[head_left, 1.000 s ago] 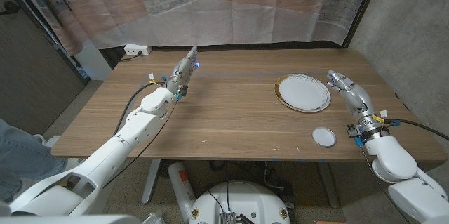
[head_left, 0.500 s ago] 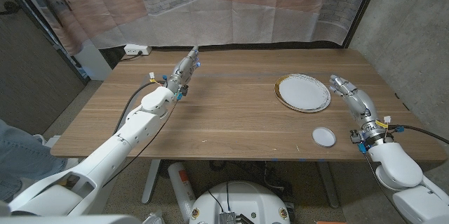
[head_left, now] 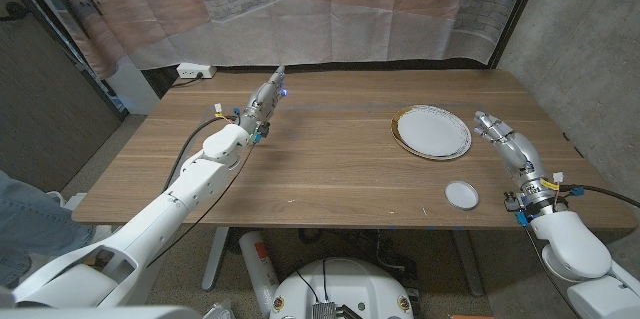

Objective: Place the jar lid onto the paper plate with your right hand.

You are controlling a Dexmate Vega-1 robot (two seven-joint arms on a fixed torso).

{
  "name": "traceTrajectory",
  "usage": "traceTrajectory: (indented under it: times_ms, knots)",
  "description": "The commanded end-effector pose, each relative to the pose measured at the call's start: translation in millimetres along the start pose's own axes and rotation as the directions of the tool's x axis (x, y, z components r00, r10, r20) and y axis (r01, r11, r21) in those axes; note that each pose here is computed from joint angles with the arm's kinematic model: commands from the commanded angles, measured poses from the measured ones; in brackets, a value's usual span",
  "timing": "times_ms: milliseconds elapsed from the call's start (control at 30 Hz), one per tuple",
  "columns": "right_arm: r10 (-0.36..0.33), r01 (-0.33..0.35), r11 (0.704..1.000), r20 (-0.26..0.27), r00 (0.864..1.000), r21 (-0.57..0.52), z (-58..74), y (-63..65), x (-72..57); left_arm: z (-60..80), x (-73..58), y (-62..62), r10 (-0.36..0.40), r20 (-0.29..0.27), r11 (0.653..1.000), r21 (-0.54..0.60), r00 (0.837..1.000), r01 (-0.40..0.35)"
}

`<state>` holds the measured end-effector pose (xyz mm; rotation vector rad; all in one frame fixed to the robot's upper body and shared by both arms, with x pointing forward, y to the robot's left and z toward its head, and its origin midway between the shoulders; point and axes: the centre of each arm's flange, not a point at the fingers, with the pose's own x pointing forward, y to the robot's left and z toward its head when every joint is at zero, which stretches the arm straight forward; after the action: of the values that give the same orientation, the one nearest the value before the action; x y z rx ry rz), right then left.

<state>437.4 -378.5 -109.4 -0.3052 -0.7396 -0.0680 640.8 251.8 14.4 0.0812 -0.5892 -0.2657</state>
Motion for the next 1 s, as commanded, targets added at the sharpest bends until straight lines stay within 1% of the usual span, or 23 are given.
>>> traceTrajectory:
  times_ms: [33,200,400,567,767,867,1000]
  knots:
    - [-0.003,0.003,0.999,-0.008,1.0,-0.048,1.2,0.3,-8.1,-0.3,0.2,-1.6,-0.002,-0.002,1.0,0.0,1.0,0.002]
    - [-0.002,0.002,0.997,-0.005,1.0,-0.079,1.0,1.5,-10.9,-0.5,1.3,-3.1,-0.004,-0.004,1.0,0.003,1.0,0.004]
    - [0.007,-0.004,0.982,0.014,1.0,-0.188,6.0,8.3,-13.8,-0.7,3.7,-5.1,-0.008,-0.002,1.0,-0.007,1.0,0.008]
    - [0.009,-0.006,0.976,0.015,1.0,-0.217,7.0,10.0,-15.6,0.1,5.1,-6.3,-0.009,0.003,1.0,-0.005,1.0,0.009]
    - [0.012,-0.006,0.956,0.02,1.0,-0.292,11.0,12.4,-19.5,-0.7,4.7,-7.2,-0.008,0.001,1.0,-0.006,1.0,0.008]
    - [0.023,-0.012,0.941,0.027,0.999,-0.338,14.4,14.9,-21.1,-1.0,4.7,-7.9,-0.008,0.002,1.0,-0.007,1.0,0.008]
    - [0.02,-0.006,0.932,0.035,0.999,-0.362,16.3,16.9,-23.1,-0.8,4.4,-8.4,-0.009,0.002,1.0,-0.006,1.0,0.009]
